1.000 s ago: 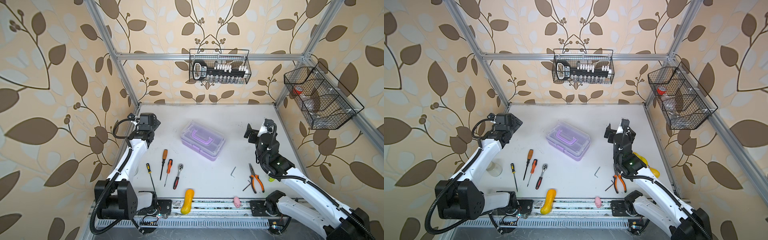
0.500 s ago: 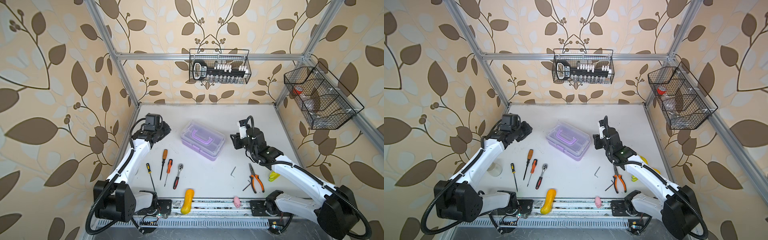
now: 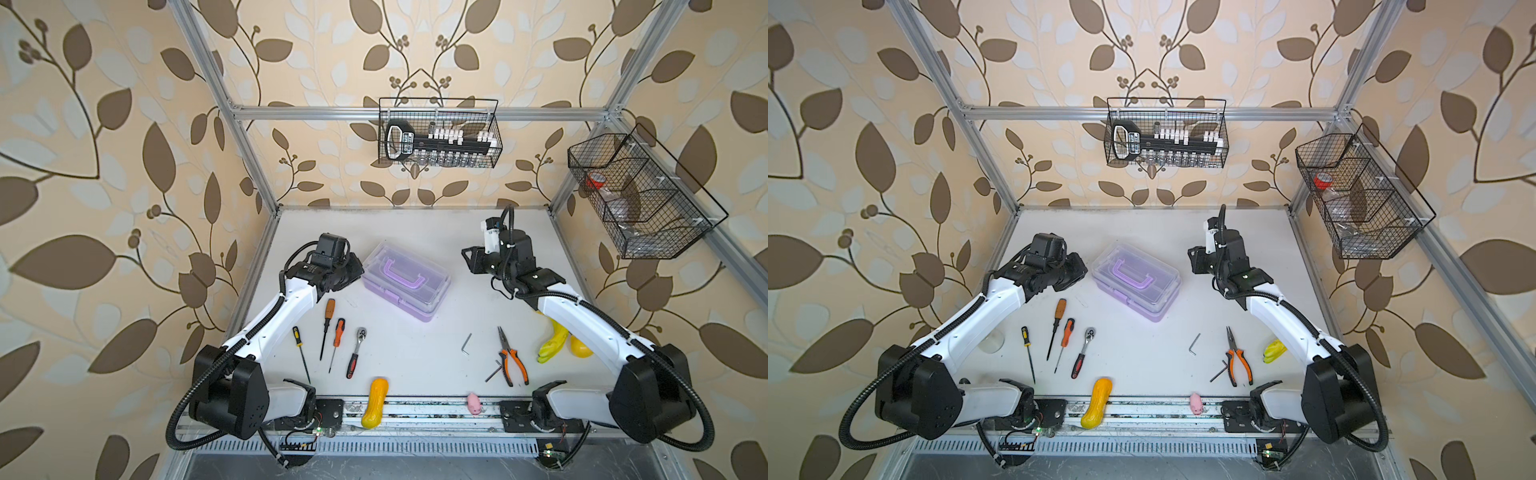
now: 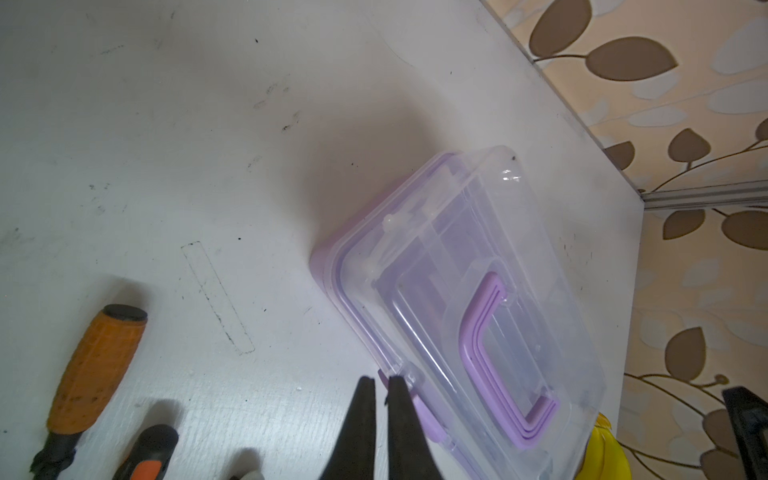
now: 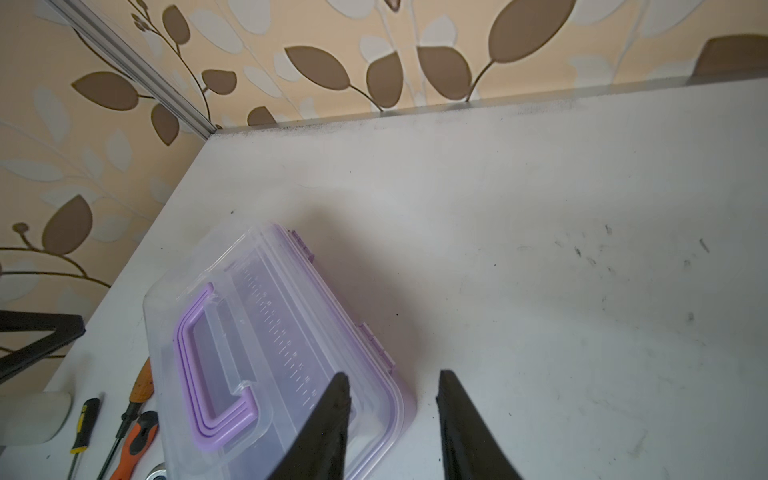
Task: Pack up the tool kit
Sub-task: 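Raise both arms and move both grippers toward the clear purple tool box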
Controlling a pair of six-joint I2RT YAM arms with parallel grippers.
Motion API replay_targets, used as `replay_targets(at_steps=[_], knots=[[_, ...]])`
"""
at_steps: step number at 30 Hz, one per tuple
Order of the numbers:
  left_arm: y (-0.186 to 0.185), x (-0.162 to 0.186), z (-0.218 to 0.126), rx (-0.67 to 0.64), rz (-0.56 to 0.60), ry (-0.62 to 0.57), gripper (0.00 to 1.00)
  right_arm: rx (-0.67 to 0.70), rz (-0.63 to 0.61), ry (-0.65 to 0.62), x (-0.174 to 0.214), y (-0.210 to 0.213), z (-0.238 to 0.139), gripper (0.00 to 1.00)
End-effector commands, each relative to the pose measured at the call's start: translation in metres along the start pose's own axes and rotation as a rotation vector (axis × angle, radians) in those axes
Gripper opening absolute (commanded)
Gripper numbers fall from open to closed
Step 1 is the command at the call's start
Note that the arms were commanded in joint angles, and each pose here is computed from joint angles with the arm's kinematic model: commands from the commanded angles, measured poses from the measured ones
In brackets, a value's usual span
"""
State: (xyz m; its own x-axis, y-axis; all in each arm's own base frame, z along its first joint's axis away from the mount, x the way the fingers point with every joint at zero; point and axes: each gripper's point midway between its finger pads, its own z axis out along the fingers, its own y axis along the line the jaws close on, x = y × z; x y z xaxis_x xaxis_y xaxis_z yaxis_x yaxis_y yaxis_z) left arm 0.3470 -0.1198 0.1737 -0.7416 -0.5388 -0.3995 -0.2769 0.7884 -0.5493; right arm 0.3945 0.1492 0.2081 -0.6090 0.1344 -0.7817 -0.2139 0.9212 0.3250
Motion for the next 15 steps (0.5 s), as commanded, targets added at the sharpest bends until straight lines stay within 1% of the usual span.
replay_targets(at_steps=[1,4,6,10,15], knots=[[0.004,0.006,0.002,-0.027,-0.007,0.002,0.10,-0.094,0.017,0.111,0.008,0.019,0.012,0.45],[0.011,0.014,0.004,-0.057,-0.004,0.014,0.09,-0.110,-0.003,0.161,0.013,0.023,0.024,0.54],[0.018,0.019,0.008,-0.079,-0.007,0.021,0.09,-0.124,-0.002,0.176,0.018,0.027,0.029,0.57],[0.023,0.025,0.022,-0.098,-0.013,0.053,0.06,-0.149,-0.005,0.204,0.029,0.036,0.039,0.58],[0.014,0.012,0.033,-0.096,0.000,0.032,0.04,-0.159,-0.007,0.229,0.041,0.038,0.041,0.60]])
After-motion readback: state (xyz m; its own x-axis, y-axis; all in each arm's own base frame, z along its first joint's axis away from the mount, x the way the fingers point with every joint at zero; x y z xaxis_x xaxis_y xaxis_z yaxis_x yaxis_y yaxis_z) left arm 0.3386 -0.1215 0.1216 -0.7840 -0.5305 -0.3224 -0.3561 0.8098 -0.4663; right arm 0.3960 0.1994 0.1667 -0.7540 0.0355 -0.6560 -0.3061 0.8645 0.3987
